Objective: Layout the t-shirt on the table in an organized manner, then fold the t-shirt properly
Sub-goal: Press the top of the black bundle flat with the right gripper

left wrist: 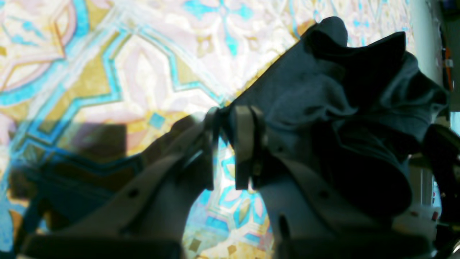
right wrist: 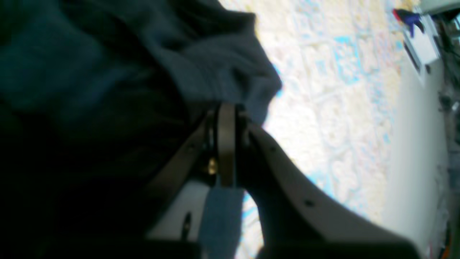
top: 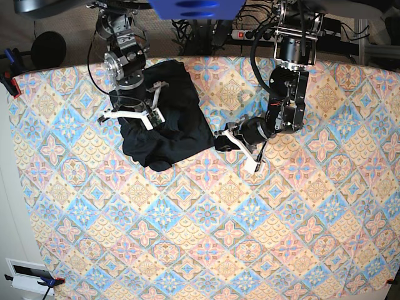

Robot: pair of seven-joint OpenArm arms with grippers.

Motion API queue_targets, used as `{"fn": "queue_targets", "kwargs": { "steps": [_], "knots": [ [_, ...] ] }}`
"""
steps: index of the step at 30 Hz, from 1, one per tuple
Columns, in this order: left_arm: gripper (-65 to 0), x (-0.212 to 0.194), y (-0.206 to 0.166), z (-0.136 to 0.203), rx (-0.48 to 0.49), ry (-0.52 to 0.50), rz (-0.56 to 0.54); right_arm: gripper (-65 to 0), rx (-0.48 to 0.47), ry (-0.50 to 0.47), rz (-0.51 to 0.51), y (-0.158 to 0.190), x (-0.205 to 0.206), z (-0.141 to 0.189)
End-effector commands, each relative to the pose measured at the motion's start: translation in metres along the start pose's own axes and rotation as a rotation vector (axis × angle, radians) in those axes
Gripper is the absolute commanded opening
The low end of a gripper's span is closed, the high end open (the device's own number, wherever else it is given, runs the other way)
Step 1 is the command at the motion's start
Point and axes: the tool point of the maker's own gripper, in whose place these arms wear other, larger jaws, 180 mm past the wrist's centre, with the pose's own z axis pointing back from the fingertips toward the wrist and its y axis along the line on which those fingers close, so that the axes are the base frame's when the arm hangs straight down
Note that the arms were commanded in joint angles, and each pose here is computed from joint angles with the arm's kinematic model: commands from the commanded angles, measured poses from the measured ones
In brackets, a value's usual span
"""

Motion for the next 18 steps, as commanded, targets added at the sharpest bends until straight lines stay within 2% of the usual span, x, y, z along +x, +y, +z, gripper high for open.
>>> {"fn": "queue_targets", "kwargs": {
  "steps": [1, 8, 14, 18],
  "knots": [
    [-58.5, 0.015, -0.009, 0.002, -0.026, -0.042, -0.017, -65.0, -0.011, -0.024, 0.002, -0.003, 0.007, 0.003],
    [-58.5, 0.014, -0.008, 0.002, -0.025, -0.039, -0.015, -65.0, 0.085, -0.082, 0.03, 0.035, 0.028, 0.011],
    [-58.3, 0.013, -0.003, 0.005, -0.014, -0.036, -0.02, -65.0, 0.157, -0.076, 0.056, 0.063, 0.036, 0.018],
    [-58.2, 0.012, -0.004, 0.004, -0.018, -0.033, -0.02, -65.0, 0.164, -0.066, 0.06, 0.066, 0.035, 0.019]
  ]
}}
